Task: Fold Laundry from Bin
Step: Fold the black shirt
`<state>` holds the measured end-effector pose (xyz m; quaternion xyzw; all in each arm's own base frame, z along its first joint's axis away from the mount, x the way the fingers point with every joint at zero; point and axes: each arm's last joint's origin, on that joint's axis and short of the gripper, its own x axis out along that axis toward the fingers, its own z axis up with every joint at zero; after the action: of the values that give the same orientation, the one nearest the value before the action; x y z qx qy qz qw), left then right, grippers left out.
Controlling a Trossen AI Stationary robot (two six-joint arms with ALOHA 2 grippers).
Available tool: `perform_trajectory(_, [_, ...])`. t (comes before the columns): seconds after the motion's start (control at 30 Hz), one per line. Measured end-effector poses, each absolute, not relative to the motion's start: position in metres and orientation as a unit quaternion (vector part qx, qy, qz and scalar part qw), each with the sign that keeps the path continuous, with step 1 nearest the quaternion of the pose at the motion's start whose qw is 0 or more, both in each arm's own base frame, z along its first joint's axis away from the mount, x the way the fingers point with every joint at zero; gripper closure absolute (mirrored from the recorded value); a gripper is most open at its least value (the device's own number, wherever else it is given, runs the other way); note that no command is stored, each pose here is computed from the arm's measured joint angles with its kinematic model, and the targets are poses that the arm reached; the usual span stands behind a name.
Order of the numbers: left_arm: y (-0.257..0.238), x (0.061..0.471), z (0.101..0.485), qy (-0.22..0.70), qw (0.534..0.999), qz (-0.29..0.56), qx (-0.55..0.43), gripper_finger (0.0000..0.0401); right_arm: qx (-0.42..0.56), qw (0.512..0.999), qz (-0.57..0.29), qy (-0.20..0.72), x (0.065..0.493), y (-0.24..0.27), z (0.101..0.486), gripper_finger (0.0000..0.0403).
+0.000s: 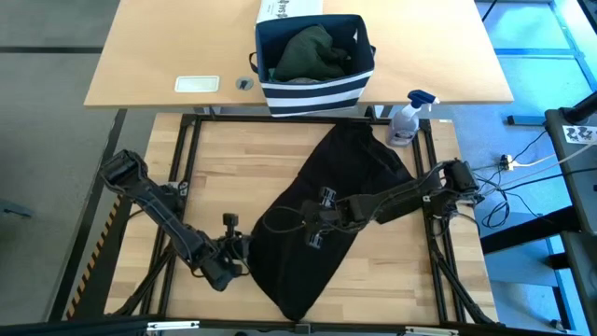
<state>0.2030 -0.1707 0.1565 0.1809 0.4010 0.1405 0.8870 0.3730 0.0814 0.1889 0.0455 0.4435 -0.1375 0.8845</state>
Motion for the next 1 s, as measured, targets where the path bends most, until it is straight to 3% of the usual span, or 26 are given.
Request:
perform_trajectory(0.33, [-0.181,0.193,0.156,0.398,0.896,0.132,0.144,0.0401,0.115,0.864,-0.114,0.477,0.39,0.03,0.136,0.0384])
perform_trajectory(0.6, [-0.189,0.185,0.155,0.399,0.901,0.124,0.12,0.0401,0.128,0.853,-0.134,0.489,0.393,0.001,0.125,0.0384])
perform_trajectory(1.0, [-0.189,0.181,0.154,0.42,0.894,0.123,0.098,0.0401,0.125,0.821,-0.185,0.525,0.383,-0.003,0.12,0.0384])
